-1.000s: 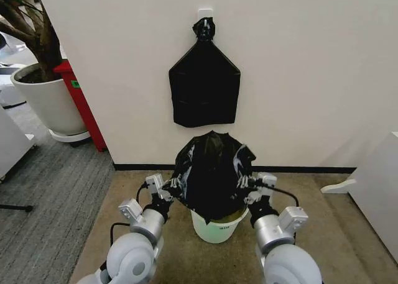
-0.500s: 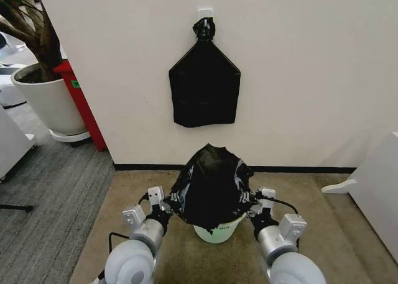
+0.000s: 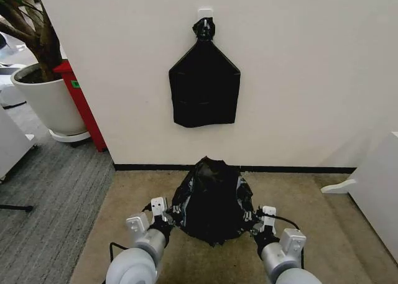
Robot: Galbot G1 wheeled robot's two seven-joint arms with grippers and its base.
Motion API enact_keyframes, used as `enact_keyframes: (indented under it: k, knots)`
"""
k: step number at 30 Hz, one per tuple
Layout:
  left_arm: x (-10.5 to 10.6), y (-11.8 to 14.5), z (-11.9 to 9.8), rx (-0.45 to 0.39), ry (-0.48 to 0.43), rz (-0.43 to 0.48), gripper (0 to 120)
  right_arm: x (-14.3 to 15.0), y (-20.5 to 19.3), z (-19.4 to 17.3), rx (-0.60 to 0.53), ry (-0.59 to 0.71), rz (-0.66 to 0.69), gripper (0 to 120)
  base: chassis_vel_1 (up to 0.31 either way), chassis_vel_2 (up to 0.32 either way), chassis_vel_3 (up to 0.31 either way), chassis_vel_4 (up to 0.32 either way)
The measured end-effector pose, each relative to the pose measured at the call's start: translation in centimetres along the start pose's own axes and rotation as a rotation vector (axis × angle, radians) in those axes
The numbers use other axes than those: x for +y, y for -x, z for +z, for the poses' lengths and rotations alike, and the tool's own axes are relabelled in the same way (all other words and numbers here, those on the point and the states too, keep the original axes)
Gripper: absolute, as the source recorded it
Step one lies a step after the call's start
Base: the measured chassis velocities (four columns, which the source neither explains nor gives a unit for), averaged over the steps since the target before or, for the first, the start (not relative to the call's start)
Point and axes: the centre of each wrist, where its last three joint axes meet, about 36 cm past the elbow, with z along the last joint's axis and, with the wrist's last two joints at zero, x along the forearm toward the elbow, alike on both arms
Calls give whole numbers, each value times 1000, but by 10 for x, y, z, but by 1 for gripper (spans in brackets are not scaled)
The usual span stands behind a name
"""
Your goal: Place the garbage bag over the trash bin.
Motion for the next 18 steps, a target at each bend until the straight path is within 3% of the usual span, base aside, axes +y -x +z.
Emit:
enact_keyframes:
  k: [12,18]
  knots:
    - [15,28,14,-16,4,-32,0,-11,20,9,-37,-5,38,0,0,0,0,0]
    - [14,24,17,-22,14,-30,0,-14,16,12,-45,-10,45,0,0,0,0,0]
